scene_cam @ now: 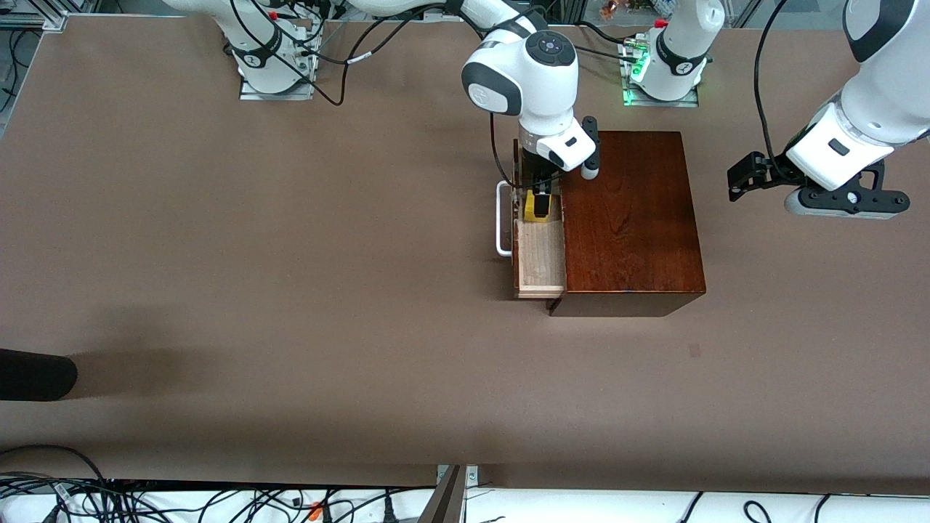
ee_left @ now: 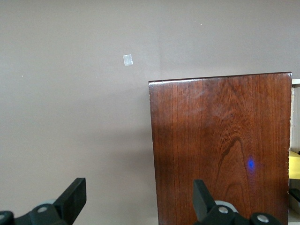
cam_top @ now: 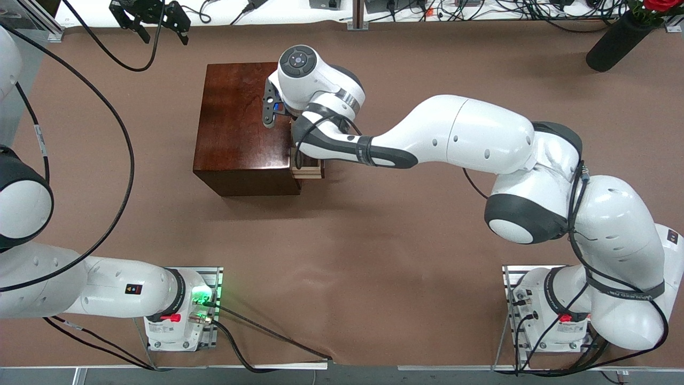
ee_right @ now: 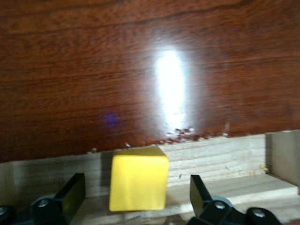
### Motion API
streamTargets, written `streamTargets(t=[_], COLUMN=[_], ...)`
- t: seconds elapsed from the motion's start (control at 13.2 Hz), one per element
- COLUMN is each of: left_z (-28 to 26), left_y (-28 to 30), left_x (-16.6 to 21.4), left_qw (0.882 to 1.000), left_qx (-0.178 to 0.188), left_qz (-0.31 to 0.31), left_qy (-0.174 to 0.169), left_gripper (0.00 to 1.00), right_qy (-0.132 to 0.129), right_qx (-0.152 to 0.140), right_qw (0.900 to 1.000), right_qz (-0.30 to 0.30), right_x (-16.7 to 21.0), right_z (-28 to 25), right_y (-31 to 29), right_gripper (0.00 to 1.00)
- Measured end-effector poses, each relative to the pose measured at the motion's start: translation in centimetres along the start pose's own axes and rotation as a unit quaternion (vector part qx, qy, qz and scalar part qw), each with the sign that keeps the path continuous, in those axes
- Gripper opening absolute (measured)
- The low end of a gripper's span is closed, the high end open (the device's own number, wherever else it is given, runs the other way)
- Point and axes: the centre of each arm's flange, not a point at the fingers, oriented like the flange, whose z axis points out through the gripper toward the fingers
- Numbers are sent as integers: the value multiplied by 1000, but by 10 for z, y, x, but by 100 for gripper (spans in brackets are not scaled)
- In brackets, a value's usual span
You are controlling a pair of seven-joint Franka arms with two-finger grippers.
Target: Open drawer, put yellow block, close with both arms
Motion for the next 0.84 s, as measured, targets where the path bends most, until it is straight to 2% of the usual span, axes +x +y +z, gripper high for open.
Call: streamTargets(t=[0.23, 0.46, 0.68, 0.84], left_z=[0, 0, 0, 0], left_y=[0, 0, 1, 1], left_x=[0, 0, 0, 0], left_qw=[1000, 1000, 1000, 1000], left_qx=[0, 0, 1, 1], left_qz=[0, 0, 1, 1], left_qy=[0, 0, 0, 0], left_gripper=[100, 100, 100, 100], right_qy=[24, 15, 24, 12], right_qx=[24, 30, 13, 14], right_qw=[999, 995, 982, 968], right_qz=[41, 92, 185, 249], right_x=[-10, -62, -177, -267], right_z=[-43, -137, -231, -275], right_y=[26, 85, 168, 202], right_gripper=[100, 100, 100, 100])
